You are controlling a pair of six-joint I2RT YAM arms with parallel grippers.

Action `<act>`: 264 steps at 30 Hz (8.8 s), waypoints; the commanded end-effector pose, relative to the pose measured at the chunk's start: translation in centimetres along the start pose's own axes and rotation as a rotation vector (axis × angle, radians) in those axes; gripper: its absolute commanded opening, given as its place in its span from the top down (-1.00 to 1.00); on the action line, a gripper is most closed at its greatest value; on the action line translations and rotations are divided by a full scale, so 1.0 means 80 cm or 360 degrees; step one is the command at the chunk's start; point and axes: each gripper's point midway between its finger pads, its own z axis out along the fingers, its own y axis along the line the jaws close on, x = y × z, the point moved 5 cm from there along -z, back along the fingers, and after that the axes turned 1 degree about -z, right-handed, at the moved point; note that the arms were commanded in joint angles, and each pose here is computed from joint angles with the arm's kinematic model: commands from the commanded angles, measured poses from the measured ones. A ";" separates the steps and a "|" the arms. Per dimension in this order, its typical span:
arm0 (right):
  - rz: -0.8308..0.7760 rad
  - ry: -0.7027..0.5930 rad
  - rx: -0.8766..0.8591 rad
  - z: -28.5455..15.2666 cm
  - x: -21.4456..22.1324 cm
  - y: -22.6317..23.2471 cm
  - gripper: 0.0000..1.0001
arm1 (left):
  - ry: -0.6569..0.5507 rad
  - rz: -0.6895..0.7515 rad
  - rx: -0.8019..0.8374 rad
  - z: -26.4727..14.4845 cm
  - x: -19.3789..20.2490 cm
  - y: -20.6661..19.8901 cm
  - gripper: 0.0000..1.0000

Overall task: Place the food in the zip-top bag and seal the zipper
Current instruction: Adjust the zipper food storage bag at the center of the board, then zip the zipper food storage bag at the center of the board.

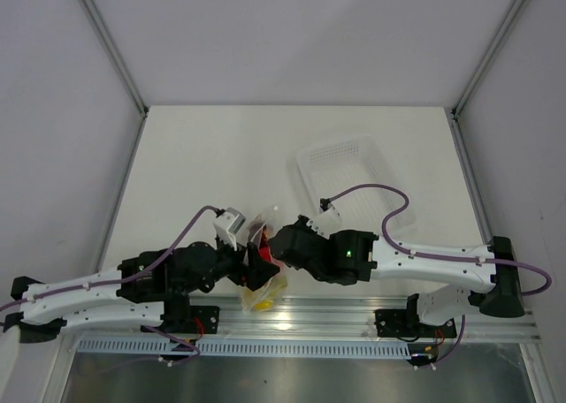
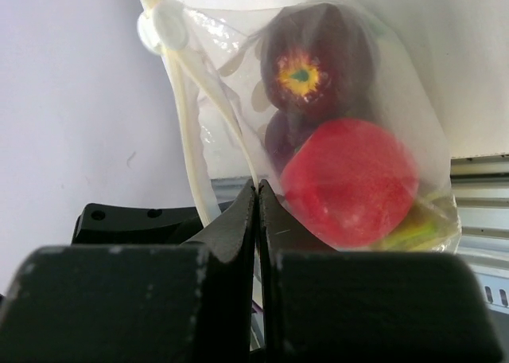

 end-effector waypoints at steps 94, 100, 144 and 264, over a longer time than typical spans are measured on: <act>-0.2201 0.0875 -0.2403 -0.107 -0.060 0.049 -0.79 | 0.0369 0.0256 0.1158 -0.188 -0.023 -0.079 0.99; -0.2128 0.0974 -0.2506 -0.102 -0.045 0.051 -0.67 | 0.0337 0.0248 0.1166 -0.189 -0.027 -0.080 0.99; -0.1673 0.1022 -0.1497 -0.006 0.001 0.020 1.00 | 0.0075 0.0261 0.0071 -0.108 -0.044 -0.003 -0.99; -0.1718 0.0560 -0.1479 -0.075 -0.010 -0.006 1.00 | -0.0118 0.0471 0.0561 -0.061 -0.036 -0.051 -0.23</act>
